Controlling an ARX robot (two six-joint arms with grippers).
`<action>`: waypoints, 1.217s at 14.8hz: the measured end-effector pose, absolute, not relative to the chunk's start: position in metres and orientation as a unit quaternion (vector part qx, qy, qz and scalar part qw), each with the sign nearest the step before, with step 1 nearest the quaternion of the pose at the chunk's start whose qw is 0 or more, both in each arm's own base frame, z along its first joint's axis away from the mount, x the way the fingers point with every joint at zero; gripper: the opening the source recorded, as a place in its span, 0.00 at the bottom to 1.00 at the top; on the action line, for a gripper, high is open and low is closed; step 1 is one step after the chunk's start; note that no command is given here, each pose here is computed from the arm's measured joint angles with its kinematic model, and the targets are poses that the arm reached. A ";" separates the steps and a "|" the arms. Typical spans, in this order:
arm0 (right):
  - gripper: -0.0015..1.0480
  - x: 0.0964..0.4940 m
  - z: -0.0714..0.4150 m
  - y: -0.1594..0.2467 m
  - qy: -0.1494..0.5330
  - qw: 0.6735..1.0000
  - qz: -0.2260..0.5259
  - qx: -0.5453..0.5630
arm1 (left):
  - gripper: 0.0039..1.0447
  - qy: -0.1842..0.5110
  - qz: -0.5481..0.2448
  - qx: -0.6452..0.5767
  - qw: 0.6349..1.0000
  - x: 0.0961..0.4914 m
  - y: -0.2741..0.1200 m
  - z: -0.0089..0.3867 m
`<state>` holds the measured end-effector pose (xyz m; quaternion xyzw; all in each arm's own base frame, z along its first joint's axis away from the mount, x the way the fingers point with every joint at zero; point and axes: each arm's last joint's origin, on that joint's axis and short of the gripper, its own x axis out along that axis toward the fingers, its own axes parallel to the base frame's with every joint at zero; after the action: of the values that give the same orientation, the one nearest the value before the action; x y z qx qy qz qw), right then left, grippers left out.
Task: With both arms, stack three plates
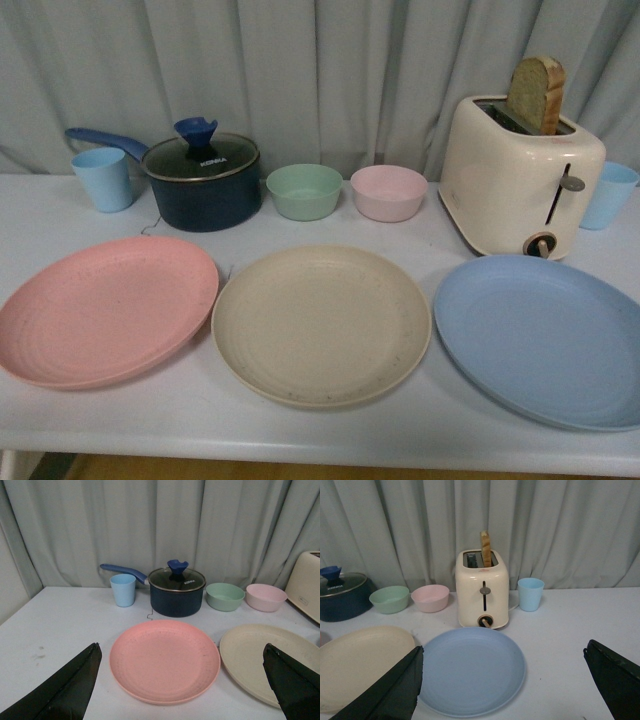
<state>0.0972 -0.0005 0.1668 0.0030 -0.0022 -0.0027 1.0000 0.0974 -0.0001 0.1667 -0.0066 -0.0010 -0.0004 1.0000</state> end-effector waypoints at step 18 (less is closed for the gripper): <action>0.94 0.097 0.167 0.000 -0.002 1.000 -0.002 0.003 | 0.94 0.363 0.003 0.028 0.931 0.238 0.042 0.174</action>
<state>0.0972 -0.0005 0.1668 0.0026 -0.0022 -0.0023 1.0000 0.2378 0.0420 0.1744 0.0281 0.3627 0.0029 0.9315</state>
